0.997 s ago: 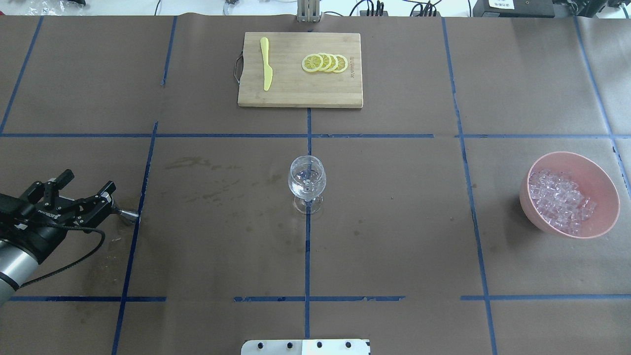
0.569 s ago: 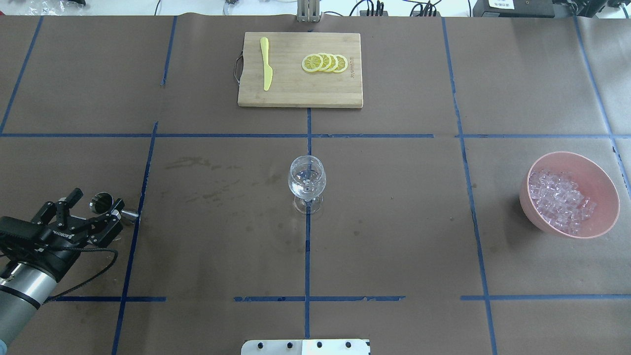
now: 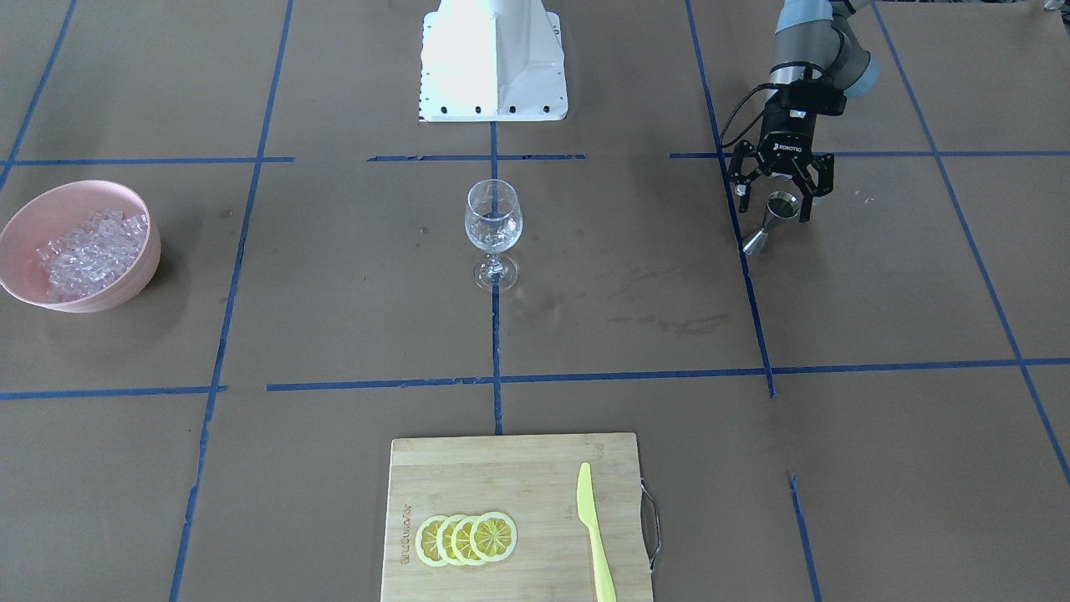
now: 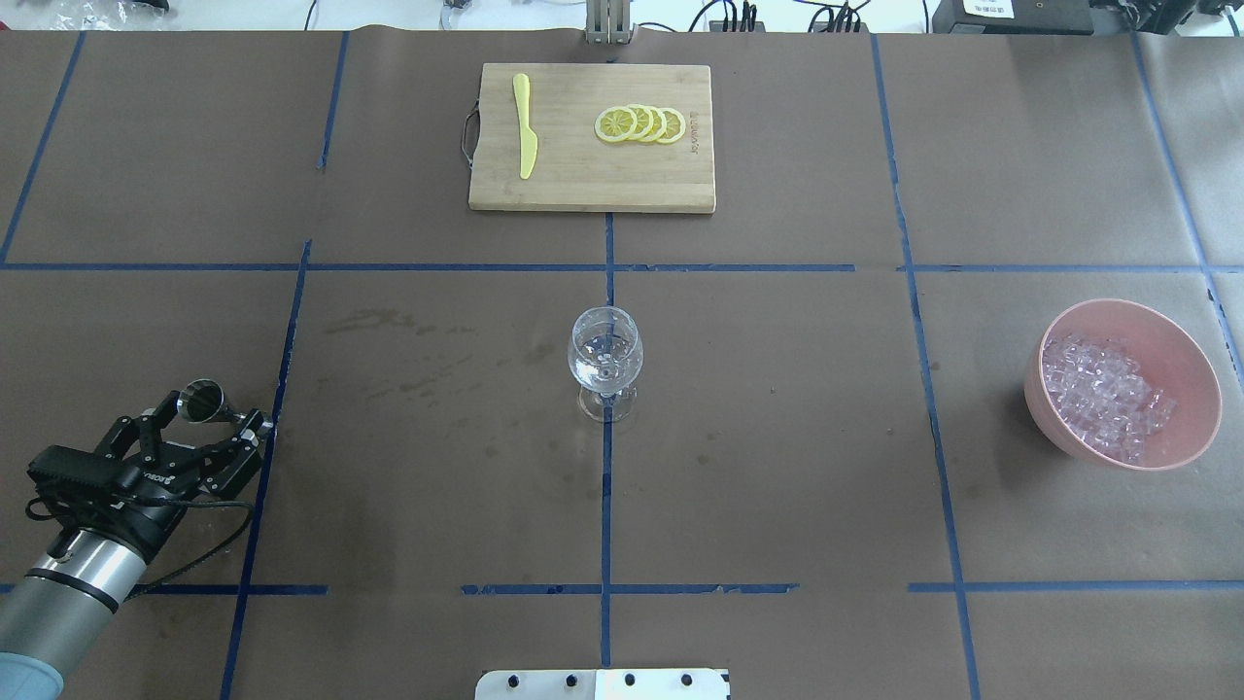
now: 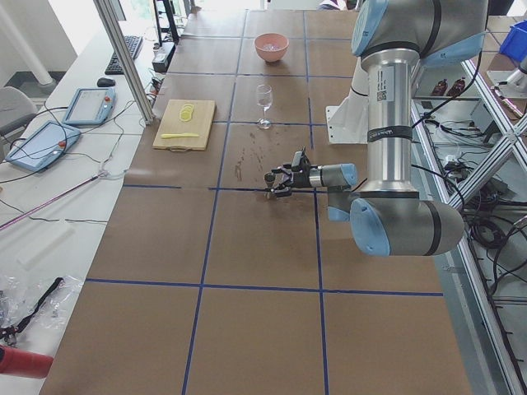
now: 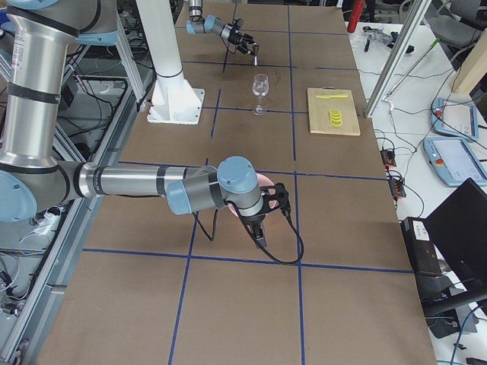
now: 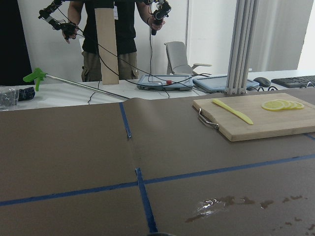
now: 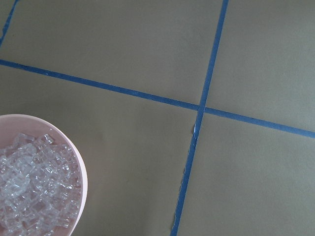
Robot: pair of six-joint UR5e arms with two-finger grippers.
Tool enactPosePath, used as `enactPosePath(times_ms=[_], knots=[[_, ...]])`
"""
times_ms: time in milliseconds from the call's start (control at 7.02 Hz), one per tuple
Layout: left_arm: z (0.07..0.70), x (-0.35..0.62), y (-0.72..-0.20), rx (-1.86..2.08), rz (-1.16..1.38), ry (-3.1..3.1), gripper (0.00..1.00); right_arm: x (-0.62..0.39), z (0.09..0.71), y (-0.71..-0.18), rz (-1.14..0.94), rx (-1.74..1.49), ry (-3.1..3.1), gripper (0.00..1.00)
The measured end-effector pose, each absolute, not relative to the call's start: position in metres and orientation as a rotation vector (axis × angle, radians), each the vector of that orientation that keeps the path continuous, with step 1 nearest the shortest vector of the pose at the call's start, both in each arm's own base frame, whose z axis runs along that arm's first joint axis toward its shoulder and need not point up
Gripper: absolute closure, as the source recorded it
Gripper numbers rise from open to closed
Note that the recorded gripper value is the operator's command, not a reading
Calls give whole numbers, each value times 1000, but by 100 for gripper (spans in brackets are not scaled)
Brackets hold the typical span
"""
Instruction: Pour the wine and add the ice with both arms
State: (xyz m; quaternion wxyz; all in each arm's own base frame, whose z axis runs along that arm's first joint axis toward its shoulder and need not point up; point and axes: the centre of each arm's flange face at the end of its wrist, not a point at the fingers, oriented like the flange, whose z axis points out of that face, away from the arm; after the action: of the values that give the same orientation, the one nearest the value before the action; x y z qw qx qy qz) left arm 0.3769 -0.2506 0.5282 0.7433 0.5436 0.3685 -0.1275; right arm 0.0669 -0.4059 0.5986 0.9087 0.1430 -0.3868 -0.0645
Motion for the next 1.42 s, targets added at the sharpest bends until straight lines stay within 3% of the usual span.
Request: enactPosePath(times_ms=[997, 1139, 1424], knots=[[546, 391, -245, 1158, -286, 824, 1, 67, 597, -406, -136, 299, -798, 0], [547, 394, -246, 1158, -285, 823, 7, 67, 597, -406, -136, 300, -798, 0], [552, 401, -246, 1154, -279, 819, 35, 67, 596, -407, -138, 303, -797, 0]])
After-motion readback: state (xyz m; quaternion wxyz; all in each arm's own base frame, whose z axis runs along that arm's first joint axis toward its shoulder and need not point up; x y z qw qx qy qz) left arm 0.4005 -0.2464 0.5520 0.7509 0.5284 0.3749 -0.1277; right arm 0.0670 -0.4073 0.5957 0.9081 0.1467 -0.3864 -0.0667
